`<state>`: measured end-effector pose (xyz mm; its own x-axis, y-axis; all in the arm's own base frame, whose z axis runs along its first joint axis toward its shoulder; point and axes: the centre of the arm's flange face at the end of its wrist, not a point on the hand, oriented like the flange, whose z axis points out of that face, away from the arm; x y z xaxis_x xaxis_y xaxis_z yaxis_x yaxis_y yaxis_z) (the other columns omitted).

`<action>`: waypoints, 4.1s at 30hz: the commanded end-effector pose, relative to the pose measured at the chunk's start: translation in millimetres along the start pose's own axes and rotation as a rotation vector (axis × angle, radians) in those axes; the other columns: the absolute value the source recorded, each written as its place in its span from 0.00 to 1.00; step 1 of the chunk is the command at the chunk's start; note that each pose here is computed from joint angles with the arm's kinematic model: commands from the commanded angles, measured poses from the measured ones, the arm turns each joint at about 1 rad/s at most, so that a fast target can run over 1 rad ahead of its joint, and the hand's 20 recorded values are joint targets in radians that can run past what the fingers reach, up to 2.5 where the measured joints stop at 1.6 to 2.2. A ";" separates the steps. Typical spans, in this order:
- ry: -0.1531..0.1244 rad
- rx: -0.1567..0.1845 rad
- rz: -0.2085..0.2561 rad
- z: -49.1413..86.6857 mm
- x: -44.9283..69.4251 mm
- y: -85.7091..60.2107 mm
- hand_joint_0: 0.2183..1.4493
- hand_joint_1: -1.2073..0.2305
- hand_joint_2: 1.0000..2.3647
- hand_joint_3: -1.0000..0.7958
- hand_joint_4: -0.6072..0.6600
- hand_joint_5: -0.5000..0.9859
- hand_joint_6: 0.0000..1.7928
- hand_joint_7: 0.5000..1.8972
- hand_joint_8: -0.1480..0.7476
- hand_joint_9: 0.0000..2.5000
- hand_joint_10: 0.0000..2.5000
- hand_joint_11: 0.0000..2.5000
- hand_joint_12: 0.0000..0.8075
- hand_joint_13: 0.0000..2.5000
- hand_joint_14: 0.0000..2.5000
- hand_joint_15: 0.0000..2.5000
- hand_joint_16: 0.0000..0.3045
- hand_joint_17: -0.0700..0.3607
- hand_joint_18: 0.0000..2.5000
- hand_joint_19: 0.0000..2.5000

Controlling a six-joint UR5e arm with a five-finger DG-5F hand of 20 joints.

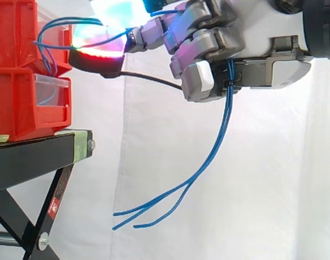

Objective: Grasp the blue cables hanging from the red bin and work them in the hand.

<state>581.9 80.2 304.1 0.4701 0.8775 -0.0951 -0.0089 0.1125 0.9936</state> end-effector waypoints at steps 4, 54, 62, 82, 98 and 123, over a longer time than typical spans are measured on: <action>0.000 -0.002 0.002 0.3 0.4 -0.2 0.82 0.39 0.01 0.75 0.64 0.60 0.01 0.57 0.81 0.68 1.00 1.00 0.87 0.84 1.00 0.86 0.69 0.53 1.00 0.31; 0.002 -0.011 0.003 -0.4 3.8 1.3 0.82 0.41 0.01 0.66 0.70 0.66 0.01 0.59 0.81 0.68 1.00 1.00 0.87 0.84 1.00 0.86 0.69 0.53 1.00 0.31; 0.000 -0.017 -0.001 0.6 3.6 2.7 0.81 0.41 0.01 0.64 0.73 0.66 0.01 0.56 0.81 0.68 1.00 1.00 0.87 0.84 1.00 0.86 0.69 0.53 1.00 0.31; -0.002 -0.016 -0.002 0.5 3.3 2.6 0.86 0.40 0.01 0.71 0.74 0.66 0.01 0.50 0.81 0.68 1.00 1.00 0.87 0.84 1.00 0.86 0.69 0.53 1.00 0.31; -0.002 -0.015 -0.003 0.6 3.6 1.8 0.69 0.39 0.02 0.45 0.74 0.63 0.01 0.50 0.81 0.68 1.00 1.00 0.87 0.84 1.00 0.86 0.69 0.53 1.00 0.31; 0.002 -0.018 0.001 -0.4 5.1 3.1 0.73 0.40 0.02 0.41 0.71 0.61 0.01 0.46 0.81 0.68 1.00 1.00 0.87 0.84 1.00 0.86 0.69 0.53 1.00 0.31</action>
<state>583.9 85.5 306.3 0.4678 0.8786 -0.0960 -0.0239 0.1211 0.9923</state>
